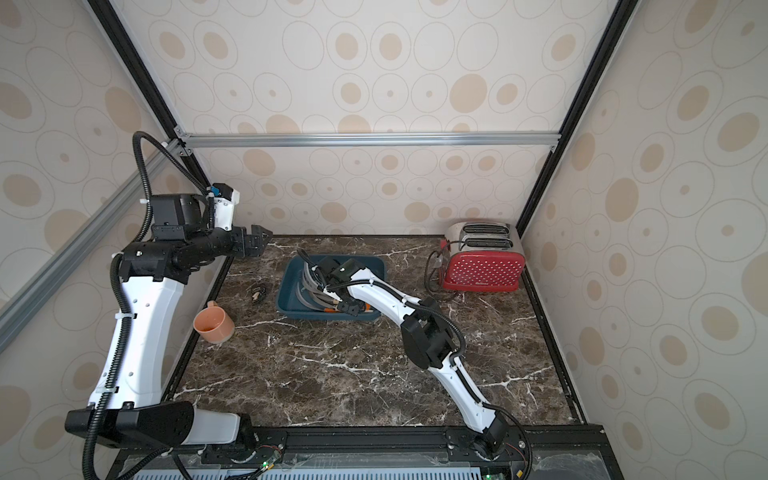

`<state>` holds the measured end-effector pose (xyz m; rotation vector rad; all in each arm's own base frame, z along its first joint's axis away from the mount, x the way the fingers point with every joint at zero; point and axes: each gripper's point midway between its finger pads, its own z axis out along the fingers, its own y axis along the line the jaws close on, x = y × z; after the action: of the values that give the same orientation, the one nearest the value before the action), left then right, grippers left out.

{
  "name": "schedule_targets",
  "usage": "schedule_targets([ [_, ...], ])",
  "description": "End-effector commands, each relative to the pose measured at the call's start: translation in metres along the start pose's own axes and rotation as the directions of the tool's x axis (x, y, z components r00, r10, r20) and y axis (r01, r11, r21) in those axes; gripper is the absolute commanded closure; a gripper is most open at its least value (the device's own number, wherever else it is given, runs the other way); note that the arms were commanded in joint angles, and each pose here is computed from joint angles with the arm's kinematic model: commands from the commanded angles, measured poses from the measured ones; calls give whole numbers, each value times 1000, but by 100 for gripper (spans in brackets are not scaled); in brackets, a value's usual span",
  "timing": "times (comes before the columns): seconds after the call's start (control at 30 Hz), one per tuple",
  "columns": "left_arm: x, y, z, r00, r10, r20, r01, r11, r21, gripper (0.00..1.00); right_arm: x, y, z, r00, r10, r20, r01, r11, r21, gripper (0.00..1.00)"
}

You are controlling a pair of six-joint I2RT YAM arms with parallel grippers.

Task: Put small sickles into storage boxes
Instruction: Place the sickle in the storage box.

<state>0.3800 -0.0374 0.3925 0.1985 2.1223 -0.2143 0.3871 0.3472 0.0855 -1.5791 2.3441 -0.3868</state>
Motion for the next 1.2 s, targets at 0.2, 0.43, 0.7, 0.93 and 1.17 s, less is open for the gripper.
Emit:
schedule_targets([
  [0.2, -6, -7, -12, 1000, 2, 24, -2, 1000, 23, 1, 0, 1, 3, 1000, -14, -9, 14, 1000, -15, 70],
  [0.43, -6, -8, -10, 1000, 8, 20, -9, 999, 37, 1, -4, 1, 5, 1000, -2, -10, 2, 1000, -21, 69],
  [0.7, -8, -9, -3, 1000, 3, 21, -4, 999, 50, 1, -3, -6, 2, 1000, -3, -8, 3, 1000, 15, 61],
  [0.93, -9, -10, -3, 1000, 2, 23, -3, 999, 54, 1, 2, -6, 8, 1000, 3, -30, -2, 999, 36, 57],
  [1.17, -12, -7, -4, 999, 22, 44, -24, 999, 36, 1, -15, -22, -18, 993, 82, 81, -87, 995, 58, 54],
])
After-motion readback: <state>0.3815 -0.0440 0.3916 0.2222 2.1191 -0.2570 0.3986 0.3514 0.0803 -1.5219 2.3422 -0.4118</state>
